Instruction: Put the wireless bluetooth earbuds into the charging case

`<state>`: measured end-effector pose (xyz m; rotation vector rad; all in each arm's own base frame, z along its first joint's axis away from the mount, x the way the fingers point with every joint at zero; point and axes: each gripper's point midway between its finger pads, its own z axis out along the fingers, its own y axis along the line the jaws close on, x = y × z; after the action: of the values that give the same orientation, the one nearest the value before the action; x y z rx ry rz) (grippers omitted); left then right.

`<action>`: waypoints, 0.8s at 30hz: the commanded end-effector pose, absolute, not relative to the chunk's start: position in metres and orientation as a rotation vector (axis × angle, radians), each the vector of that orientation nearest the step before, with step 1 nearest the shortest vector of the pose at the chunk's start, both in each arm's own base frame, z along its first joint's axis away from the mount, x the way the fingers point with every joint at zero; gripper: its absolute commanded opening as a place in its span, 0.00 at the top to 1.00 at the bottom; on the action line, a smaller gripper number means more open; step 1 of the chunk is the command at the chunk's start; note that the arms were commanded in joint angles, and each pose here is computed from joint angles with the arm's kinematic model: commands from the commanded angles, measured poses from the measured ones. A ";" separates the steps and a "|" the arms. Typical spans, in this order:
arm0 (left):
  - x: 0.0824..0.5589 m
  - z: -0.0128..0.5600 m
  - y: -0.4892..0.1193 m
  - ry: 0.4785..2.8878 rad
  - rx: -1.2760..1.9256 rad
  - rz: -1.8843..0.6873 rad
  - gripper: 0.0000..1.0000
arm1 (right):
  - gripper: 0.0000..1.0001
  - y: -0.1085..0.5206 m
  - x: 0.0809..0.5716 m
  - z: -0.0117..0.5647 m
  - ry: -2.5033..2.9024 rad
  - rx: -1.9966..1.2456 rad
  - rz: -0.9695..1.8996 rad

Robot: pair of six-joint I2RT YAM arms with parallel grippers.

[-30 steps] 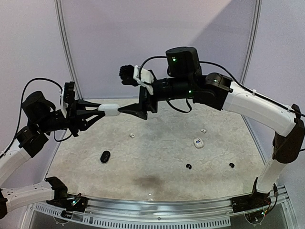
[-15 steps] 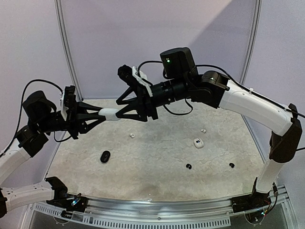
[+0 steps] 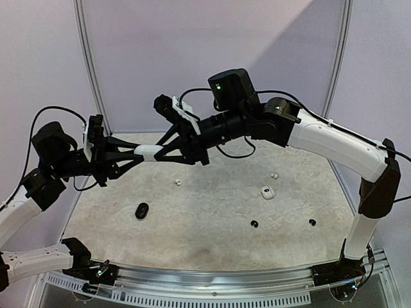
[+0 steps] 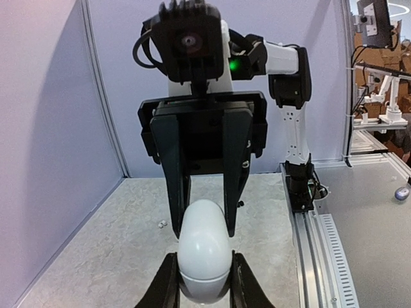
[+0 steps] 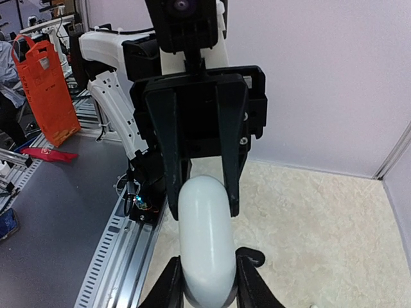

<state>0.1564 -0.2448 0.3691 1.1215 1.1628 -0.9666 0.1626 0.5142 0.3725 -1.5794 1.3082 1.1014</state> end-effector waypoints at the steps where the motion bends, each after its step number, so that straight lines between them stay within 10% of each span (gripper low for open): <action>1: 0.152 0.380 -0.247 1.133 1.126 -0.979 1.00 | 0.81 0.519 0.165 0.369 1.327 -1.599 1.086; 5: 0.153 0.377 -0.247 1.157 1.108 -1.001 0.99 | 0.98 0.517 0.165 0.376 1.304 -1.600 1.076; 7: 0.154 0.373 -0.247 1.173 1.092 -1.015 0.58 | 1.00 0.515 0.164 0.385 1.281 -1.587 1.068; 9: 0.154 0.365 -0.248 1.193 1.097 -1.026 0.40 | 1.00 0.510 0.164 0.394 1.265 -1.576 1.050; 24: 0.152 0.357 -0.254 1.220 1.115 -1.039 0.66 | 1.00 0.505 0.151 0.414 1.164 -1.584 0.949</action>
<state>0.1559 -0.2504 0.3603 1.0981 1.2168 -1.0190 0.1545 0.5163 0.3774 -1.6318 1.2437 0.9740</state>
